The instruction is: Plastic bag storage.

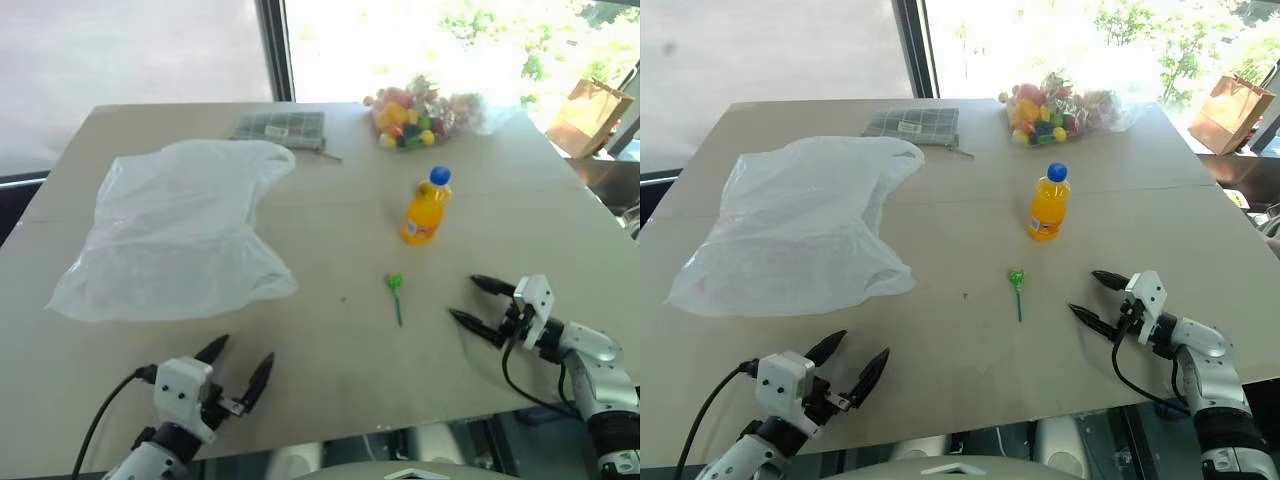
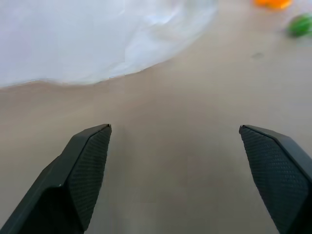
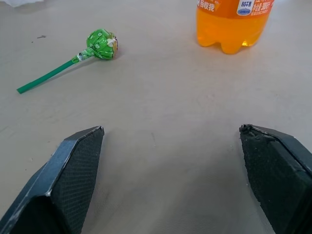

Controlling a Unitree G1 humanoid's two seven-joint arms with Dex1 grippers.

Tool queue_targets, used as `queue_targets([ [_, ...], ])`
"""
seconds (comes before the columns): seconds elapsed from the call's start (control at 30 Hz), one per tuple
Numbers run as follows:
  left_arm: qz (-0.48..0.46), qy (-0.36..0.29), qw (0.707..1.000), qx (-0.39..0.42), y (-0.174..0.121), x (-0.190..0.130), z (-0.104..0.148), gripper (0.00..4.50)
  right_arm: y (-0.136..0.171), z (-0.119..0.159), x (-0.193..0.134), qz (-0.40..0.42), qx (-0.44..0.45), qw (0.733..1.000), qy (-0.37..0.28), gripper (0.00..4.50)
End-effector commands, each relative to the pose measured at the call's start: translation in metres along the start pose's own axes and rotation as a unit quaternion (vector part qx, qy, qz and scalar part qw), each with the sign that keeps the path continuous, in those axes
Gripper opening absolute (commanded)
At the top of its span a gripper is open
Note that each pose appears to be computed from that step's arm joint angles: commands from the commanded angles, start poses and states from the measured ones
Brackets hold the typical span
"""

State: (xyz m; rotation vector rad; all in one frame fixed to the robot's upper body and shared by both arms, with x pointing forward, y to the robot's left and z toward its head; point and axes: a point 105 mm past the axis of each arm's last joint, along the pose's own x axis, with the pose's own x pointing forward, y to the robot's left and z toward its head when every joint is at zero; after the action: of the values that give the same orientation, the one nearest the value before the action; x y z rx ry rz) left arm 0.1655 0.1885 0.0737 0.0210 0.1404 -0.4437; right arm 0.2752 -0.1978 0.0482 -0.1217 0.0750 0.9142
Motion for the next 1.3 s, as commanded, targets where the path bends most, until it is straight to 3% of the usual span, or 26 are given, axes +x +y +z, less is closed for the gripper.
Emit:
queue_targets([
  [0.03, -0.063, -0.047, 0.997, -0.009, -0.017, 0.013, 0.034, 4.41, 0.021, 0.001, 0.013, 0.036, 0.021, 0.999, -0.010, 4.50],
  [0.2, -0.057, -0.085, 0.995, -0.015, -0.018, 0.044, 0.055, 4.41, 0.036, 0.022, 0.024, 0.079, 0.025, 0.996, -0.033, 4.50],
  [0.3, -0.005, -0.075, 0.997, 0.006, -0.008, 0.064, 0.052, 4.41, 0.046, 0.048, 0.028, 0.124, 0.002, 0.991, -0.051, 4.50],
  [0.53, 0.049, -0.080, 0.996, -0.002, -0.010, 0.065, 0.048, 4.41, 0.056, 0.087, 0.036, 0.151, -0.027, 0.985, -0.081, 4.50],
  [0.9, 0.070, -0.099, 0.992, -0.030, -0.001, 0.112, 0.053, 4.41, 0.063, 0.091, 0.041, 0.152, -0.033, 0.984, -0.084, 4.50],
  [1.07, 0.045, -0.106, 0.992, -0.053, -0.005, 0.118, 0.053, 4.41, 0.064, 0.095, 0.045, 0.151, -0.037, 0.984, -0.089, 4.50],
  [1.1, 0.034, -0.118, 0.991, -0.060, -0.007, 0.116, 0.056, 3.91, 0.065, 0.095, 0.047, 0.151, -0.037, 0.984, -0.088, 4.50],
  [1.13, 0.025, -0.127, 0.990, -0.059, -0.008, 0.114, 0.059, 3.81, 0.066, 0.095, 0.048, 0.150, -0.037, 0.984, -0.087, 4.50],
  [1.3, 0.027, -0.139, 0.989, -0.054, -0.004, 0.100, 0.059, 1.51, 0.069, 0.068, 0.062, 0.123, -0.040, 0.992, -0.010, 4.50],
])
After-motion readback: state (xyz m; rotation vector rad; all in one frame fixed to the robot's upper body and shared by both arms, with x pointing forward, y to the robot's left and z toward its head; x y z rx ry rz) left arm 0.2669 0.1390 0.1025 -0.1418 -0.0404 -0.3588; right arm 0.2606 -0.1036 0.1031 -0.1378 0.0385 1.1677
